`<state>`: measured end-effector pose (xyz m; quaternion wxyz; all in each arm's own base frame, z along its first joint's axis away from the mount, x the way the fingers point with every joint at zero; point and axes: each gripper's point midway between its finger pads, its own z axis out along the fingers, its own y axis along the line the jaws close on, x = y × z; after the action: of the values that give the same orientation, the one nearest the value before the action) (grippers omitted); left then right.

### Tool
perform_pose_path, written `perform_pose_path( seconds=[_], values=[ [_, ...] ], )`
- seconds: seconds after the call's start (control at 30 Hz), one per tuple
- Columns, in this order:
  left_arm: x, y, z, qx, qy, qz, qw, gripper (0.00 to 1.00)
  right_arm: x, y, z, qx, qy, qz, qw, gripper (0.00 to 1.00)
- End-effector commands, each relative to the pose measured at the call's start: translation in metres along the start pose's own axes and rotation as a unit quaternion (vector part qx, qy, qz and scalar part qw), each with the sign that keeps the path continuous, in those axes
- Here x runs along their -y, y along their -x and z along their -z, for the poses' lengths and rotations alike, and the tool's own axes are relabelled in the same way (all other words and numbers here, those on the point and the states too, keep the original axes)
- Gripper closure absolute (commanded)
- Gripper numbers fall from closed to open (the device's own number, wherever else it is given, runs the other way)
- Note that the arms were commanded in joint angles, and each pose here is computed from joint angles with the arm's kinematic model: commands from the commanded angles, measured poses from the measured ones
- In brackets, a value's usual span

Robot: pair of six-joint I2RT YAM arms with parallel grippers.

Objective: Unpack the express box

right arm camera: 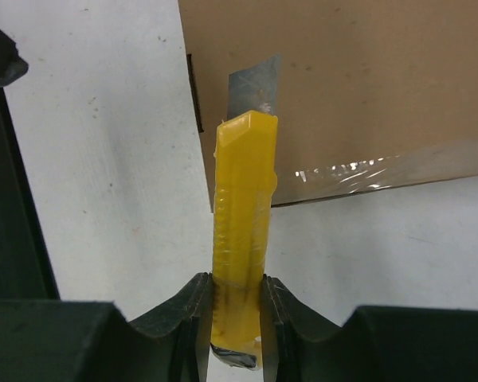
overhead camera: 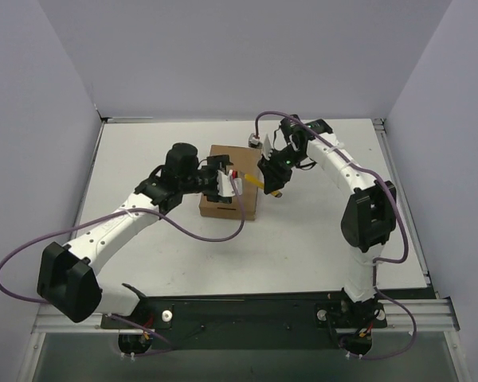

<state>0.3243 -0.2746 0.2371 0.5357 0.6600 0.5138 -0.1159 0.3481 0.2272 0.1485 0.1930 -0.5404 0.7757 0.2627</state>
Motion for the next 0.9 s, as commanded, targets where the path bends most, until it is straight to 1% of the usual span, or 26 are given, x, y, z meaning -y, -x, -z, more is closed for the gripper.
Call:
perform_pose_path(
  seconds=[0.0, 0.03, 0.1, 0.17, 0.23, 0.3, 0.37, 0.5, 0.6, 0.63, 0.7, 0.73, 0.77, 0.8, 0.83, 0.87],
  values=[
    [-0.017, 0.013, -0.015, 0.035, 0.021, -0.13, 0.991, 0.23, -0.027, 0.011, 0.007, 0.012, 0.059, -0.037, 0.997, 1.0],
    [-0.019, 0.014, -0.018, 0.044, 0.033, -0.148, 0.987, 0.23, -0.027, 0.013, 0.005, 0.012, 0.06, -0.038, 0.997, 1.0],
    [-0.012, 0.013, -0.025, 0.054, 0.018, -0.171, 0.984, 0.23, -0.027, 0.021, 0.006, 0.018, 0.057, -0.031, 0.998, 1.0],
    [-0.015, 0.018, -0.029, 0.061, 0.007, -0.182, 0.981, 0.26, -0.028, 0.026, 0.005, 0.02, 0.059, -0.029, 0.998, 1.0],
    [-0.009, 0.012, -0.039, 0.061, -0.017, -0.191, 0.98, 0.29, -0.03, 0.031, 0.006, 0.025, 0.06, -0.025, 0.998, 1.0],
    [-0.008, 0.01, -0.046, 0.067, -0.022, -0.204, 0.976, 0.3, -0.033, 0.033, 0.005, 0.027, 0.063, -0.023, 0.997, 1.0],
    [-0.014, 0.013, -0.052, 0.078, -0.001, -0.225, 0.971, 0.3, -0.037, 0.035, 0.004, 0.025, 0.064, -0.018, 0.997, 1.0],
    [-0.017, 0.015, -0.065, 0.084, 0.007, -0.255, 0.963, 0.37, -0.04, 0.033, 0.001, 0.02, 0.067, -0.018, 0.997, 1.0],
    [-0.017, 0.018, -0.067, 0.091, 0.004, -0.265, 0.96, 0.51, -0.039, 0.033, 0.002, 0.019, 0.064, -0.017, 0.998, 1.0],
    [-0.014, 0.016, -0.068, 0.087, -0.007, -0.26, 0.962, 0.62, -0.039, 0.033, 0.002, 0.019, 0.064, -0.017, 0.998, 1.0],
    [-0.016, 0.015, -0.07, 0.08, -0.014, -0.258, 0.963, 0.72, -0.039, 0.034, 0.002, 0.02, 0.063, -0.017, 0.998, 1.0],
    [-0.005, 0.005, -0.07, 0.067, -0.039, -0.242, 0.967, 0.82, -0.038, 0.034, 0.002, 0.02, 0.063, -0.017, 0.998, 1.0],
    [-0.005, 0.0, -0.071, 0.056, -0.042, -0.236, 0.969, 0.88, -0.037, 0.035, 0.002, 0.021, 0.062, -0.018, 0.998, 1.0],
    [-0.004, -0.003, -0.071, 0.05, -0.045, -0.218, 0.974, 0.94, -0.037, 0.035, 0.003, 0.02, 0.059, -0.022, 0.998, 0.96],
    [-0.006, -0.005, -0.071, 0.042, -0.043, -0.203, 0.977, 0.99, -0.034, 0.036, 0.005, 0.017, 0.048, -0.025, 0.998, 0.89],
    [-0.008, -0.006, -0.072, 0.034, -0.041, -0.183, 0.982, 1.0, -0.029, 0.043, 0.013, 0.025, 0.033, -0.025, 0.999, 0.81]
  ],
)
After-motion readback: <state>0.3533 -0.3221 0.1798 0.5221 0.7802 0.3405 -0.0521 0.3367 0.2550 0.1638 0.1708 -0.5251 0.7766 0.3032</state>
